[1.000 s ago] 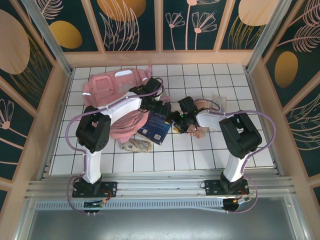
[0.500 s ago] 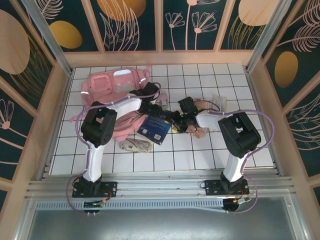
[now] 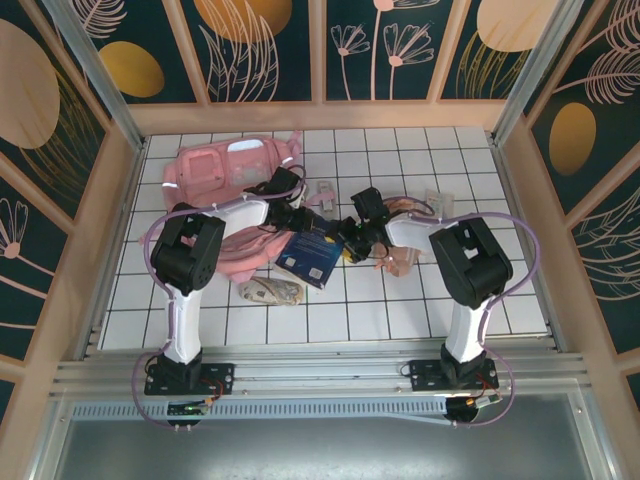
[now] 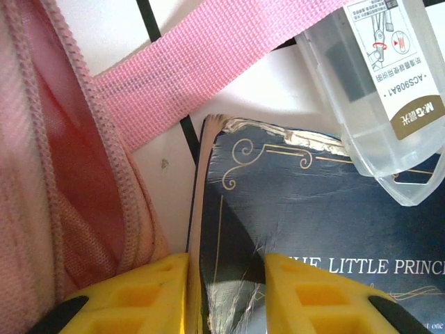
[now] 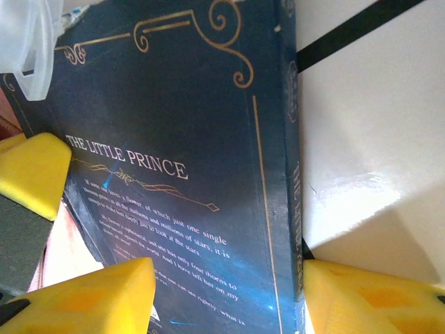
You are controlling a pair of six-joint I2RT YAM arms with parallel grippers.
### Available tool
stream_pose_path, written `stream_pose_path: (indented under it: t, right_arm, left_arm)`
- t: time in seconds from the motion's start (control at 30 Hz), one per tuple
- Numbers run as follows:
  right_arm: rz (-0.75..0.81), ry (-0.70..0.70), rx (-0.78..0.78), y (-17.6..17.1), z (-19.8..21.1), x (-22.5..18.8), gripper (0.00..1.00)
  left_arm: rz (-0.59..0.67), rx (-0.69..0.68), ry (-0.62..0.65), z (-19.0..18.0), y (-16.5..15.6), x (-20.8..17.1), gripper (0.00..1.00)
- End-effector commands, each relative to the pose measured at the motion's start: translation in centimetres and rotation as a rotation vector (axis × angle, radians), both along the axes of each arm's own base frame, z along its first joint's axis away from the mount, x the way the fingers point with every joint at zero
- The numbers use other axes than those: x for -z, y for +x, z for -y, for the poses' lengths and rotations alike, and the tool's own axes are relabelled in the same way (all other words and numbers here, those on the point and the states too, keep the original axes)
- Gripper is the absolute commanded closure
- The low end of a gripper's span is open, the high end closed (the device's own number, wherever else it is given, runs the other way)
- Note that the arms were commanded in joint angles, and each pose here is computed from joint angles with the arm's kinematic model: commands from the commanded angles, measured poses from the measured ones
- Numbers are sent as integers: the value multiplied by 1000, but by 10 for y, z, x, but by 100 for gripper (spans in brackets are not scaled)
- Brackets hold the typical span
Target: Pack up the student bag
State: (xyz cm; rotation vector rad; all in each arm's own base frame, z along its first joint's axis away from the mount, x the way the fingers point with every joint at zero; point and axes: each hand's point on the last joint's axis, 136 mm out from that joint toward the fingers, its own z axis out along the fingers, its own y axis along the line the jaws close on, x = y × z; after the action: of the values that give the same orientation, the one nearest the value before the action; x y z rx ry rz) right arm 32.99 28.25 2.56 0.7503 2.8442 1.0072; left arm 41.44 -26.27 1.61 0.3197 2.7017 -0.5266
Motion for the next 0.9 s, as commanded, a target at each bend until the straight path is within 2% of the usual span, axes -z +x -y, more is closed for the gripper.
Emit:
stream_pose_path:
  t: [0.0, 0.1, 0.27, 0.57, 0.87]
  right_arm:
    - [161, 94, -83, 20, -42, 11, 41]
    - [370, 211, -149, 26, -62, -37, 42]
    - [538, 235, -222, 19, -70, -82, 43]
    - [569, 243, -230, 3, -62, -81, 43]
    - [649, 259, -191, 11, -59, -94, 46]
  left_arm:
    - [-322, 86, -1, 3, -82, 74, 71]
    - [-318, 91, -7, 4, -83, 71, 72]
    - [-297, 94, -16, 5, -80, 61, 72]
    - [-300, 105, -45, 9, -82, 53, 72]
    - [-331, 128, -89, 16, -87, 47, 74]
